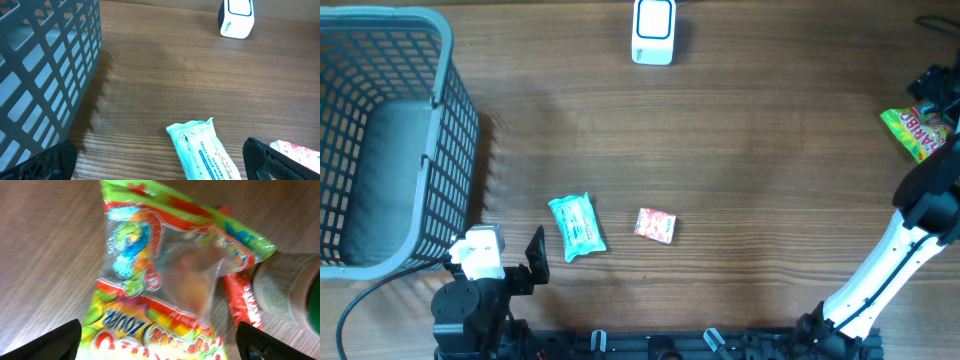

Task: Scan the item barcode
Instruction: 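Carry the gummy bag right toward the table edge and release it, then reach the right gripper down to the red-and-white snack pack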

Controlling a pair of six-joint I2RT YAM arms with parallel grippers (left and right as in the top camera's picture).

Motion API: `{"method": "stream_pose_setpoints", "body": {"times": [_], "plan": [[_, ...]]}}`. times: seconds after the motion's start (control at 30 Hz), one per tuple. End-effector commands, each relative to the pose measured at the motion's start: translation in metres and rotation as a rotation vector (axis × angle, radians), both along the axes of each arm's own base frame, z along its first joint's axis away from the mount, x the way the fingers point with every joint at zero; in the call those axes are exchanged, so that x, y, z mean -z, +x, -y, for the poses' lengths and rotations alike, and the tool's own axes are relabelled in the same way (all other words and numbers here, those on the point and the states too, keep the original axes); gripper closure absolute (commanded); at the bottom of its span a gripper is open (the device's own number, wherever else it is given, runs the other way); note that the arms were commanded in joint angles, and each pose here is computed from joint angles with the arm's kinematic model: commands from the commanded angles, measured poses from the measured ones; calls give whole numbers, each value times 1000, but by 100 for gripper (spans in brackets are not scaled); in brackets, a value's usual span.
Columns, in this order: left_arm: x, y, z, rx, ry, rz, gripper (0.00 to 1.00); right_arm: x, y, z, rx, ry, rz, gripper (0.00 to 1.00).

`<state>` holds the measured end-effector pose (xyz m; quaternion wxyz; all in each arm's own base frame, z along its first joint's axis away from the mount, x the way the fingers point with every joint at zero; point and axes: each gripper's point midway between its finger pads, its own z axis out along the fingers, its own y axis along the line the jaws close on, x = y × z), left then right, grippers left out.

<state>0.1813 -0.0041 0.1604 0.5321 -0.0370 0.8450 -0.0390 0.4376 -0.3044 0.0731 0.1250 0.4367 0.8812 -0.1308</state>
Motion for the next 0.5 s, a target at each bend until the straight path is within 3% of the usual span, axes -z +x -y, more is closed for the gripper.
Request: {"method": "stream_pose_setpoints", "body": {"times": [0.0,0.1,0.2,0.33,0.47], "plan": [[1,0,0,-2,2,3,0,-105,28,-74,-113,133,260,0],[1,0,0,-2,2,3,0,-122,22,-157,-114,355,263,0],[1,0,0,-2,2,3,0,-108,17,-280,-240,549,133,0],[1,0,0,-2,2,3,0,-98,2,-402,-439,545,27,0],[1,0,0,-2,2,3,0,-94,-23,-477,-523,455,-22,0]]}}
